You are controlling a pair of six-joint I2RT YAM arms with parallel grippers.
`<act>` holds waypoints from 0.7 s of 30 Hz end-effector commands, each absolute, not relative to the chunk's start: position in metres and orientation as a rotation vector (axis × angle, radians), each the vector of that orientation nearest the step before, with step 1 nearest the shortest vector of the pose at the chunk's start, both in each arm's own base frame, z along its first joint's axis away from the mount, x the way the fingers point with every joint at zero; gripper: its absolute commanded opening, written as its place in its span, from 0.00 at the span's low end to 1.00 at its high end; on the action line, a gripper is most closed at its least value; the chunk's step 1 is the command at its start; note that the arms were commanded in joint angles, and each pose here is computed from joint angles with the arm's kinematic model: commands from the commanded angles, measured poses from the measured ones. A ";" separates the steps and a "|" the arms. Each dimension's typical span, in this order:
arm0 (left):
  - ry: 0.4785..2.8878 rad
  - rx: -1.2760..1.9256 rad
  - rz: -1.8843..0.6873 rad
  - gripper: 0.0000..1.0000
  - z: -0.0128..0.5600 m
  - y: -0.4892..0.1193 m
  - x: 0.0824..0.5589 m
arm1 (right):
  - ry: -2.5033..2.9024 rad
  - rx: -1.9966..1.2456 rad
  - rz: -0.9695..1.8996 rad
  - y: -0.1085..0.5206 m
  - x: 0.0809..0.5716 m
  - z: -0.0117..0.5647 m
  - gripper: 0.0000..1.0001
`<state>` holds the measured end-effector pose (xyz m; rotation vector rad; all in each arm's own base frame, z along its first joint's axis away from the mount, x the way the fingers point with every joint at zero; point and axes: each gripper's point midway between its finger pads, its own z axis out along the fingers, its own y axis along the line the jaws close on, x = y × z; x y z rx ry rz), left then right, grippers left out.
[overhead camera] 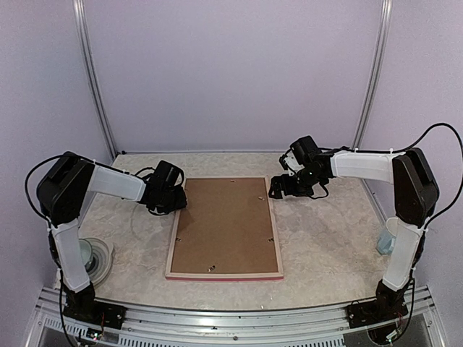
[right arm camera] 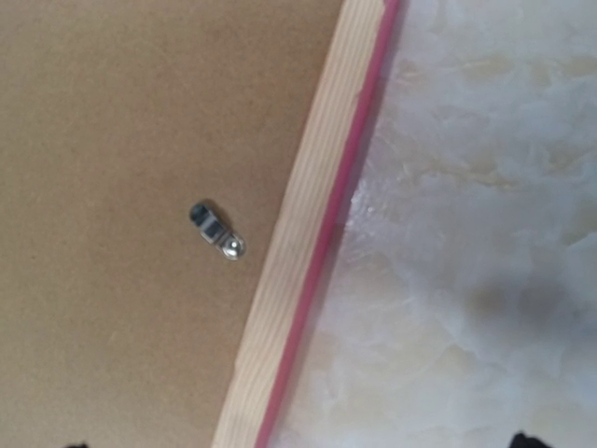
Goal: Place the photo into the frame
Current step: Press the fastener onto the backboard.
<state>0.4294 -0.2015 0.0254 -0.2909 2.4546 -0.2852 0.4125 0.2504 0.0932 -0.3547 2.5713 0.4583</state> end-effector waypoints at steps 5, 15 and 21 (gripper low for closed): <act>2.492 -0.315 -0.270 0.33 0.010 -0.190 0.421 | 2.538 -0.352 0.468 0.248 0.414 0.107 0.98; 2.408 -0.331 -0.381 0.34 0.056 -0.209 0.440 | 2.538 -0.350 0.474 0.249 0.414 0.109 0.98; 2.449 -0.342 -0.321 0.34 0.040 -0.203 0.436 | 2.540 -0.350 0.467 0.247 0.412 0.108 0.98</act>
